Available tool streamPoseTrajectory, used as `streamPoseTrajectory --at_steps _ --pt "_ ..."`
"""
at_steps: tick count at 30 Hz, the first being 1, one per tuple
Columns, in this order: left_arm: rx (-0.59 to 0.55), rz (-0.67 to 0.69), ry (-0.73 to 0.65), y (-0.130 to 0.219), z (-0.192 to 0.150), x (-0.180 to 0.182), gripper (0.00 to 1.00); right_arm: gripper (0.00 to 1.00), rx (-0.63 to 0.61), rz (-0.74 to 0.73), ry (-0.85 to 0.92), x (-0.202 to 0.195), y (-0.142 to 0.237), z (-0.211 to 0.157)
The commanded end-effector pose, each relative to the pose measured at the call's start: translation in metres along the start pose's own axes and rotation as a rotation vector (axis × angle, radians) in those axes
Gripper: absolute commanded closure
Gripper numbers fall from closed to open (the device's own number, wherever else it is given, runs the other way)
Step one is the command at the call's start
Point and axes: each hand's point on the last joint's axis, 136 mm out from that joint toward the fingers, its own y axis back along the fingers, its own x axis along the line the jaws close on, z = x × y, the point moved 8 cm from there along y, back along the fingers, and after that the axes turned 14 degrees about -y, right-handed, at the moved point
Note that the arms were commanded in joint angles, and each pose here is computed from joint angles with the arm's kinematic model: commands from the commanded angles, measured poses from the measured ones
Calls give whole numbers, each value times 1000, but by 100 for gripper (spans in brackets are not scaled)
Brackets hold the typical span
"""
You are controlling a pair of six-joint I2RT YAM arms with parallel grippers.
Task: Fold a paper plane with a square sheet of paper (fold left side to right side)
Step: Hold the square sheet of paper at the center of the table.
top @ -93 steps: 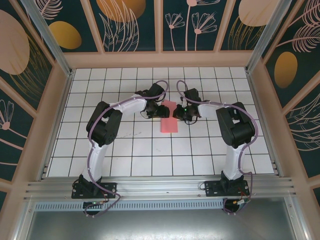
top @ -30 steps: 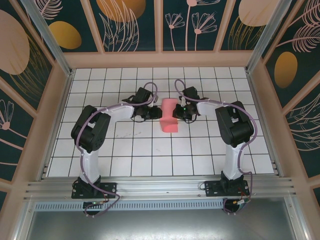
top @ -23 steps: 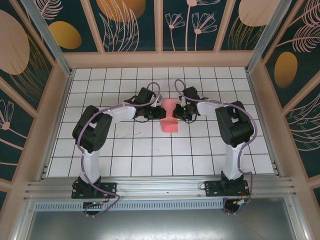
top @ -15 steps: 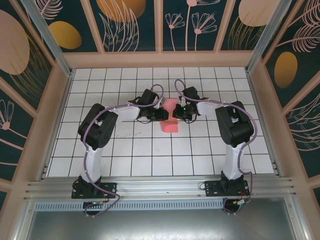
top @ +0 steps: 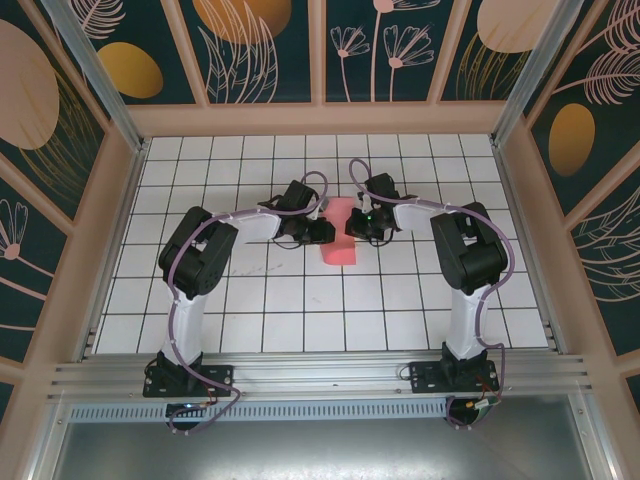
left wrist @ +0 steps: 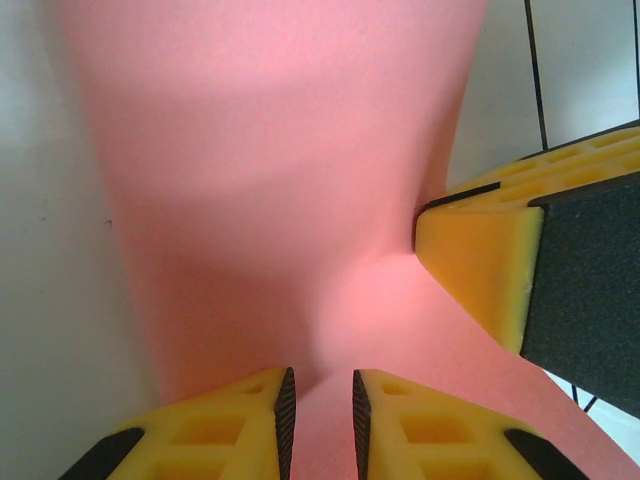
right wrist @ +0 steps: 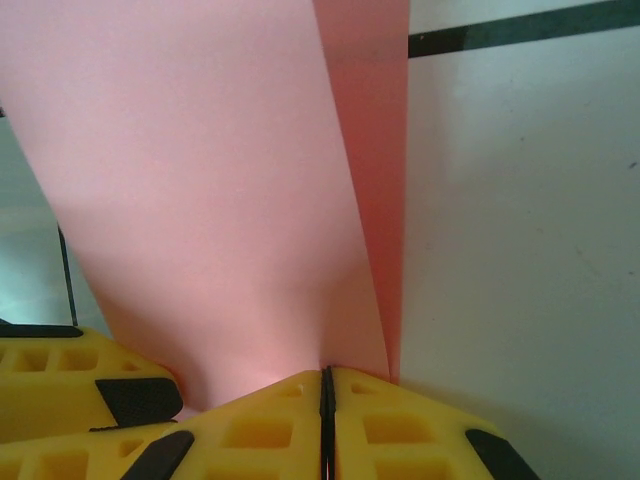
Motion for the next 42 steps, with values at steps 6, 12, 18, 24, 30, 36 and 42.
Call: streamPoseTrajectory --at_steps 6,12,18,24,30,36,42 --pt "92 62 29 -15 -29 16 73 89 13 49 29 9 3 -1" --pt "112 82 34 -19 -35 18 73 89 -73 134 47 24 33 16" --pt "115 86 32 -19 -36 18 73 89 -76 228 46 36 37 27" --pt "112 91 29 -18 -35 17 73 91 -23 272 31 43 14 35" --pt "110 89 22 -18 -33 15 73 91 6 257 19 42 -6 39" --pt "115 94 10 -17 -34 14 72 91 12 181 0 37 -20 44" --pt "122 96 -4 -16 -35 13 72 91 38 101 -36 25 -34 43"
